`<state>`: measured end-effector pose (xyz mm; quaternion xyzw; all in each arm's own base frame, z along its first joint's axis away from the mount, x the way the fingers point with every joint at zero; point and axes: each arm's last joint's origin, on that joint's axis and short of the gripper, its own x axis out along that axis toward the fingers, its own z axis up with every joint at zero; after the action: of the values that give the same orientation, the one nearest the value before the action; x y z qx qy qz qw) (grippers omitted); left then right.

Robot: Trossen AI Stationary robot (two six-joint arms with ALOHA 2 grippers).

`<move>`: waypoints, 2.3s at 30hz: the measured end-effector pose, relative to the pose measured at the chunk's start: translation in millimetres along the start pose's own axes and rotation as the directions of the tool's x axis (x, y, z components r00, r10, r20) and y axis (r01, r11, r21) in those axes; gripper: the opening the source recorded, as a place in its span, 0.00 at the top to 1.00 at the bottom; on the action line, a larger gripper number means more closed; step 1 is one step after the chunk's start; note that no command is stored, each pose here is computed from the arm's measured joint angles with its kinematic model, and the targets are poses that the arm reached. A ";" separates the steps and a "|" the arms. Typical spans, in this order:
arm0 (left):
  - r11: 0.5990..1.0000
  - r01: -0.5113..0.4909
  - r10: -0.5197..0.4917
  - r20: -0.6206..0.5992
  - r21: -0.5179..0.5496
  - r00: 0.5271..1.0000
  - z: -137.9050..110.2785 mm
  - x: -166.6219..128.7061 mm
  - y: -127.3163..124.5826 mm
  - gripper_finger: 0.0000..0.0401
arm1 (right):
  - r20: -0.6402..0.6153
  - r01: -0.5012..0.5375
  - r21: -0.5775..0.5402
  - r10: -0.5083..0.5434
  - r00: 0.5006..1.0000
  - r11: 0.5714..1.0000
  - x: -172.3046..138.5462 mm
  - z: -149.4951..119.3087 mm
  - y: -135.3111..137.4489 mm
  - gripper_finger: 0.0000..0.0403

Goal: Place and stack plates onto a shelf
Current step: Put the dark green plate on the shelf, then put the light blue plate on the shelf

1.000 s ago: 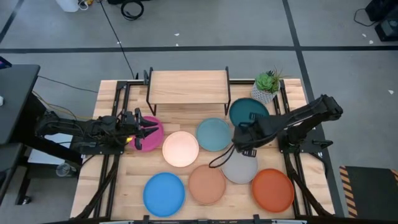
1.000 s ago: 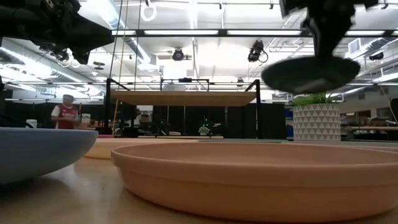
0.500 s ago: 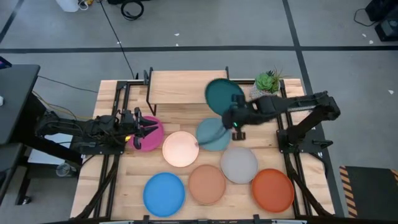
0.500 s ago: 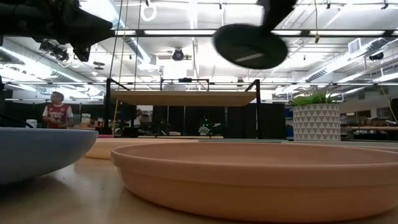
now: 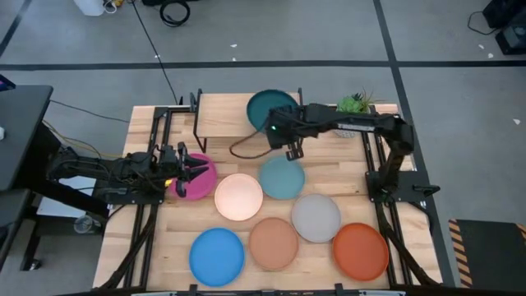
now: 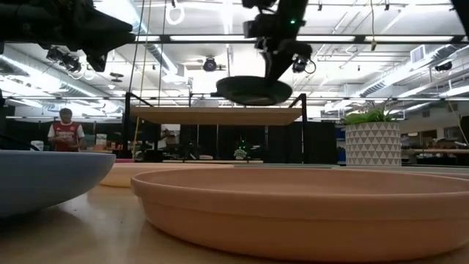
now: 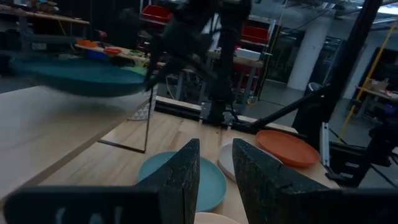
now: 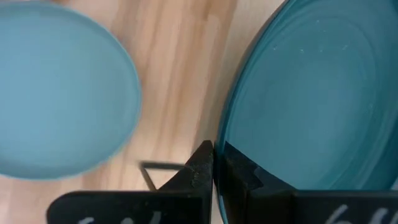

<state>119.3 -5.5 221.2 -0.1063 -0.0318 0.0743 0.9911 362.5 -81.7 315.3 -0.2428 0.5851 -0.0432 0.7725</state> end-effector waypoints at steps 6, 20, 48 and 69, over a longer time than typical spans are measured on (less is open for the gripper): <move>1.000 0.023 -0.023 -0.027 0.013 0.999 -1.5 -0.1 -0.5 0.74 | -0.042 -0.053 0.044 0.055 0.998 0.998 18.0 -5.0 -19.6 0.95; 0.976 -0.030 0.086 -0.255 0.218 0.963 28.4 5.7 -6.8 0.74 | -0.091 -0.030 0.104 0.039 0.995 0.994 14.3 -8.1 -16.3 0.77; 0.983 0.001 0.089 -0.473 0.186 0.877 24.7 31.0 -23.3 0.67 | 0.209 -0.145 0.124 0.117 0.971 0.982 38.9 1.6 184.1 0.73; 0.982 0.003 0.086 -0.465 0.186 0.881 25.3 31.4 -23.6 0.67 | 0.085 -0.122 0.185 0.108 0.990 0.975 88.4 12.3 215.3 0.68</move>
<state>151.6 -18.2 252.4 -0.0310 0.2189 0.0701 0.9727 354.6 80.4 147.9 -0.1352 0.5621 -0.0448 0.8147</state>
